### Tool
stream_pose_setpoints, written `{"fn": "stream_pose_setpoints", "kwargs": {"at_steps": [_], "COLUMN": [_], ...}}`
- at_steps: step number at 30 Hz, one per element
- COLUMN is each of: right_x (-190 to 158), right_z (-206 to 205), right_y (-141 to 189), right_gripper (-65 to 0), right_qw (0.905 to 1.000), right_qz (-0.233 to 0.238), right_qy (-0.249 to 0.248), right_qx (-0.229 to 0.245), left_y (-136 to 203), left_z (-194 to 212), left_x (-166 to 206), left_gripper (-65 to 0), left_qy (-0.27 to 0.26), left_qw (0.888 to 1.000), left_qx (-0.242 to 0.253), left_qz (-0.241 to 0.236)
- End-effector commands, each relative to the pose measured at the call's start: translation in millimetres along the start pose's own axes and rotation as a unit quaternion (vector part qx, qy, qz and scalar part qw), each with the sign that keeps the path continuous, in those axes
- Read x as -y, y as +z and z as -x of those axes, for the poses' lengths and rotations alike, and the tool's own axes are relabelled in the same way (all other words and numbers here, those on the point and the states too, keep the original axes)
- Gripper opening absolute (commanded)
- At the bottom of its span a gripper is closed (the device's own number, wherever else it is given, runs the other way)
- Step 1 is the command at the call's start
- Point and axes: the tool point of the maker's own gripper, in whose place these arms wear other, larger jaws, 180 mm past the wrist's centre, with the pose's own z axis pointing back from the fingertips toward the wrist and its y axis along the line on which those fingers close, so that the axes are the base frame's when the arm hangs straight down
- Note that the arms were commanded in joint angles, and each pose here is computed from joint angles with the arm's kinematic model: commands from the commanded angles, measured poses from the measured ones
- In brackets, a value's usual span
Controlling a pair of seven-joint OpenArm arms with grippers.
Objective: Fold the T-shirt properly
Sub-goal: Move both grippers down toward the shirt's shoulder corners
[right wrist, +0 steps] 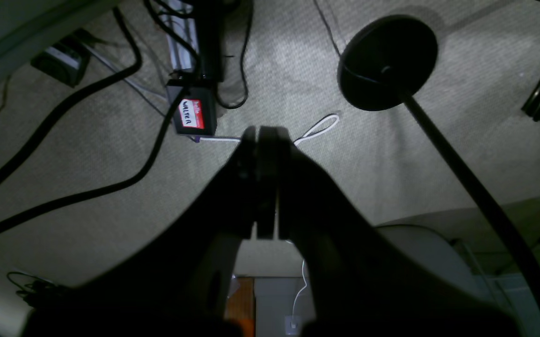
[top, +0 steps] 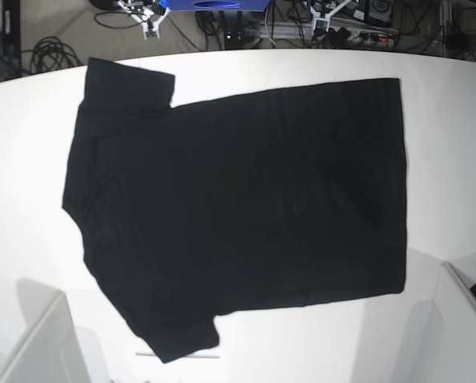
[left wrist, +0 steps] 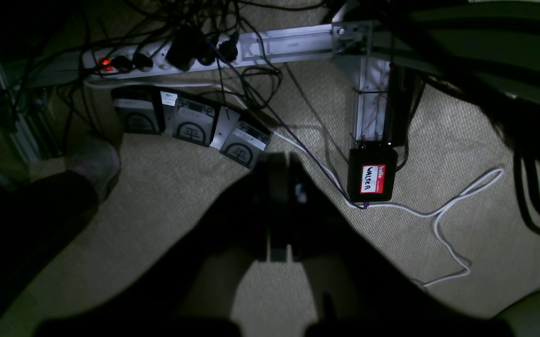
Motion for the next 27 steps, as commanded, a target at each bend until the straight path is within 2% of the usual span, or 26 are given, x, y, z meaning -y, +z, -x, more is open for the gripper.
{"fn": "stream_pose_setpoints", "kwargs": {"at_steps": [1, 14, 18, 20, 24, 27], "right_x": [-0.3, -0.4, -1.4, 0.3, 10.7, 12.1], "right_z": [0.9, 1.8, 1.8, 6.3, 22.3, 25.6], "right_y": [0.1, 0.2, 1.0, 1.3, 2.2, 5.7], "right_gripper": [-65.0, -65.0, -65.0, -65.0, -65.0, -65.0], "right_qw": [1.0, 1.0, 0.9995, 0.9995, 0.9997, 0.9994], "right_qz": [0.002, 0.002, 0.001, 0.002, 0.01, 0.012], "right_qy": [-0.002, -0.002, -0.001, -0.001, -0.002, -0.002], "right_qx": [0.0, 0.001, 0.032, 0.032, 0.021, 0.034], "left_y": [1.5, 3.2, 3.9, 5.9, 13.4, 22.7], "left_z": [6.5, 13.4, 15.5, 21.0, 14.6, 12.3], "left_x": [-1.6, -1.2, -1.2, -0.4, -10.0, -16.1], "left_gripper": [-65.0, -65.0, -65.0, -65.0, -65.0, -65.0], "left_qy": [-0.002, -0.001, 0.0, -0.002, -0.01, -0.017], "left_qw": [1.0, 1.0, 1.0, 1.0, 1.0, 0.998], "left_qx": [-0.004, -0.009, -0.009, -0.01, 0.029, 0.054], "left_qz": [-0.003, -0.003, -0.003, -0.002, -0.008, -0.011]}}
